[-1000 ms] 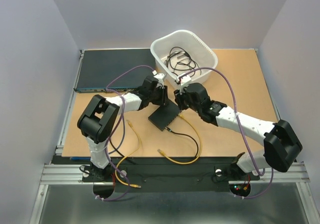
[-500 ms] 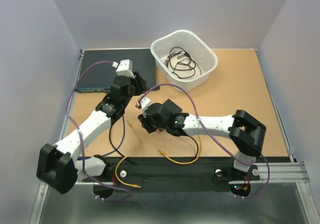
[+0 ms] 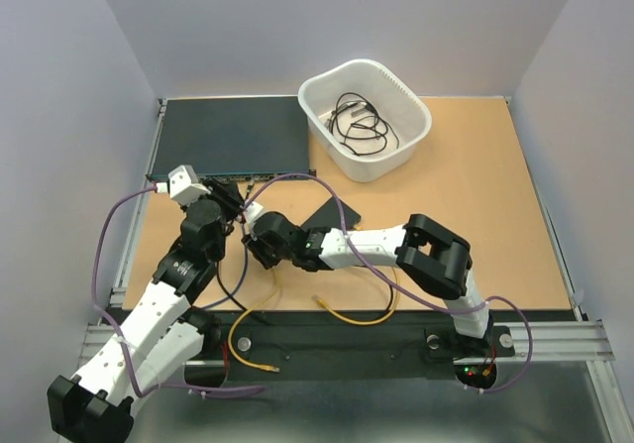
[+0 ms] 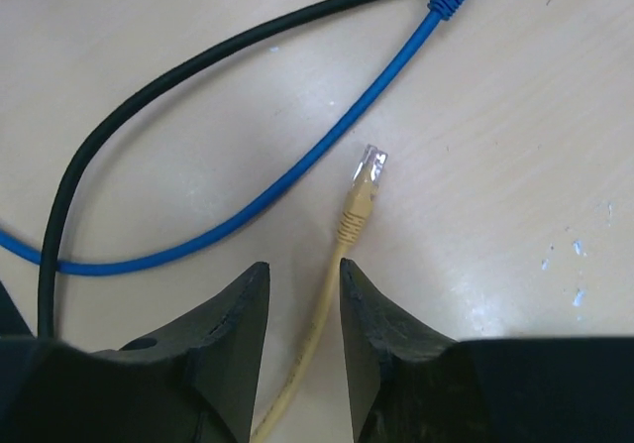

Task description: Insert the plug into the switch port

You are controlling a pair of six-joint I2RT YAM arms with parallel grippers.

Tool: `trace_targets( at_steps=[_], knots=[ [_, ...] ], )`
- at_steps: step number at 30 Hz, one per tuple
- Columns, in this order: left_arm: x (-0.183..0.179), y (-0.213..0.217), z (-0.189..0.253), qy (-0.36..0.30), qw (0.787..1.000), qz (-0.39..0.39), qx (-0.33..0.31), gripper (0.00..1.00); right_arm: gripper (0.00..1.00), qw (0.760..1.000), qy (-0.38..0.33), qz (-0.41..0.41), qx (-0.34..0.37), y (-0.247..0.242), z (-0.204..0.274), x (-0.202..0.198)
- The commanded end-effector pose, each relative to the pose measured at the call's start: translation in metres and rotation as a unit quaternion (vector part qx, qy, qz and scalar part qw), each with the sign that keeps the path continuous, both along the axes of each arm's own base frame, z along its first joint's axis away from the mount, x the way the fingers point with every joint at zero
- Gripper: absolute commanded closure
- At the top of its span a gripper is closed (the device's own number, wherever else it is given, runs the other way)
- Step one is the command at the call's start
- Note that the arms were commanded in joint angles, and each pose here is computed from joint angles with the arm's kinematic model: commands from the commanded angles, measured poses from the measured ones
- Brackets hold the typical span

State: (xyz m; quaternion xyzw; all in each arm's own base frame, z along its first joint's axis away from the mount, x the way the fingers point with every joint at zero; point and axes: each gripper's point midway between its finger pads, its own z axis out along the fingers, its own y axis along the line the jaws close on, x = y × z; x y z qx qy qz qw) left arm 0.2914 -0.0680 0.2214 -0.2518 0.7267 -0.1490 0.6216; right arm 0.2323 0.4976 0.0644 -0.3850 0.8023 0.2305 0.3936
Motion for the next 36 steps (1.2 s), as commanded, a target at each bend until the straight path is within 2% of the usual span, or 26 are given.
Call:
trace_targets(
  at_steps=[1, 7, 18, 25, 28, 29, 31, 33, 36],
  knots=[
    [-0.012, -0.008, -0.012, 0.007, 0.999, -0.022, -0.022, 0.47, 0.6, 0.997, -0.006, -0.075, 0.032, 0.005, 0.008, 0.041],
    [-0.019, -0.005, -0.022, -0.002, 0.999, -0.023, -0.027, 0.48, 0.6, 0.994, -0.017, -0.104, 0.023, 0.005, -0.001, 0.053],
    [-0.028, 0.016, -0.025, -0.019, 0.999, 0.025, -0.037, 0.48, 0.6, 0.99, -0.035, -0.139, 0.014, 0.005, -0.01, 0.067],
    [-0.027, 0.017, -0.026, -0.019, 0.999, 0.028, -0.037, 0.48, 0.6, 0.992, -0.025, -0.126, 0.01, 0.009, -0.02, 0.064],
    [-0.027, 0.016, -0.027, -0.019, 0.999, 0.025, -0.036, 0.48, 0.71, 0.993, -0.018, -0.12, 0.008, 0.009, -0.024, 0.061],
    [-0.027, 0.017, -0.027, -0.02, 0.999, 0.026, -0.037, 0.48, 0.79, 0.993, -0.015, -0.119, 0.006, 0.009, -0.027, 0.06],
    [-0.028, 0.017, -0.028, -0.02, 0.999, 0.027, -0.036, 0.48, 0.85, 0.993, -0.011, -0.116, 0.003, 0.008, -0.032, 0.058],
    [-0.028, 0.017, -0.028, -0.022, 0.999, 0.026, -0.036, 0.48, 0.94, 0.993, -0.007, -0.117, -0.004, 0.003, -0.039, 0.055],
    [-0.028, 0.017, -0.027, -0.024, 0.999, 0.024, -0.035, 0.48, 0.99, 0.993, -0.002, -0.114, -0.002, 0.0, -0.039, 0.052]
  ],
)
